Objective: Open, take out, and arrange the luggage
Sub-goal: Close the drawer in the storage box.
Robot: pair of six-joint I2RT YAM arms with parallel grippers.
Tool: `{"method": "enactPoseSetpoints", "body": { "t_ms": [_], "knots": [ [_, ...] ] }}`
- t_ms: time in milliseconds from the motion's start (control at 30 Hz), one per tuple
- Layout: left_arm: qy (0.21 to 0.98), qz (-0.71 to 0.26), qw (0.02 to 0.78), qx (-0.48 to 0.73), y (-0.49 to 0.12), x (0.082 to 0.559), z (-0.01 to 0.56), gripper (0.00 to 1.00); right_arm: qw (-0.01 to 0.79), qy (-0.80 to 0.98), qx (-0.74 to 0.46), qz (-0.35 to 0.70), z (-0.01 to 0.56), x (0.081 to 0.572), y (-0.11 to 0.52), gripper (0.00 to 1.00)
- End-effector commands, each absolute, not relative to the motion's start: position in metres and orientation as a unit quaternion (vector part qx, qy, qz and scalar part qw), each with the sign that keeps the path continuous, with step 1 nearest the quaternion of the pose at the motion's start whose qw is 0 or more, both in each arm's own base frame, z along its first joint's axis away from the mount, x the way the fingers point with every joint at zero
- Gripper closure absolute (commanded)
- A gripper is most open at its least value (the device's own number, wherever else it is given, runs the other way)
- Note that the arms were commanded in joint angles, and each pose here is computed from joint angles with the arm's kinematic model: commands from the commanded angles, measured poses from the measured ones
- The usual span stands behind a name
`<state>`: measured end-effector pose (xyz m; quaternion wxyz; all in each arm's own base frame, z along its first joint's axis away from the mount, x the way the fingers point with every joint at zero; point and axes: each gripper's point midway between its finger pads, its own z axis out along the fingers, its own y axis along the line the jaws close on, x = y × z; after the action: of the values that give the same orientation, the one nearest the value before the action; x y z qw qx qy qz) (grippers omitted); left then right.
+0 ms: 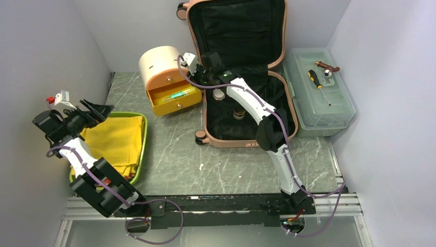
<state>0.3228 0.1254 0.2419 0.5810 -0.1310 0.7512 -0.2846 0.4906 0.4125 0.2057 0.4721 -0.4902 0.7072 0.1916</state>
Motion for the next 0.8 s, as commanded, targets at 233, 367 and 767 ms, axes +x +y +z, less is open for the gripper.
{"method": "enactPoseSetpoints", "body": {
  "t_ms": [233,367,767],
  "knots": [
    [0.745,-0.289,0.591,-0.113,0.123,0.322,0.247,0.01,0.483,0.589,-0.647,0.039,0.233,0.471,0.396,0.49],
    [0.745,-0.288,0.591,-0.112,0.123,0.321,0.248,0.01,0.472,0.565,-0.677,0.004,0.224,0.476,0.402,0.45],
    [0.746,-0.286,0.592,-0.111,0.124,0.321,0.247,0.01,0.406,0.485,-0.774,-0.043,0.187,0.482,0.407,0.41]
  ]
}}
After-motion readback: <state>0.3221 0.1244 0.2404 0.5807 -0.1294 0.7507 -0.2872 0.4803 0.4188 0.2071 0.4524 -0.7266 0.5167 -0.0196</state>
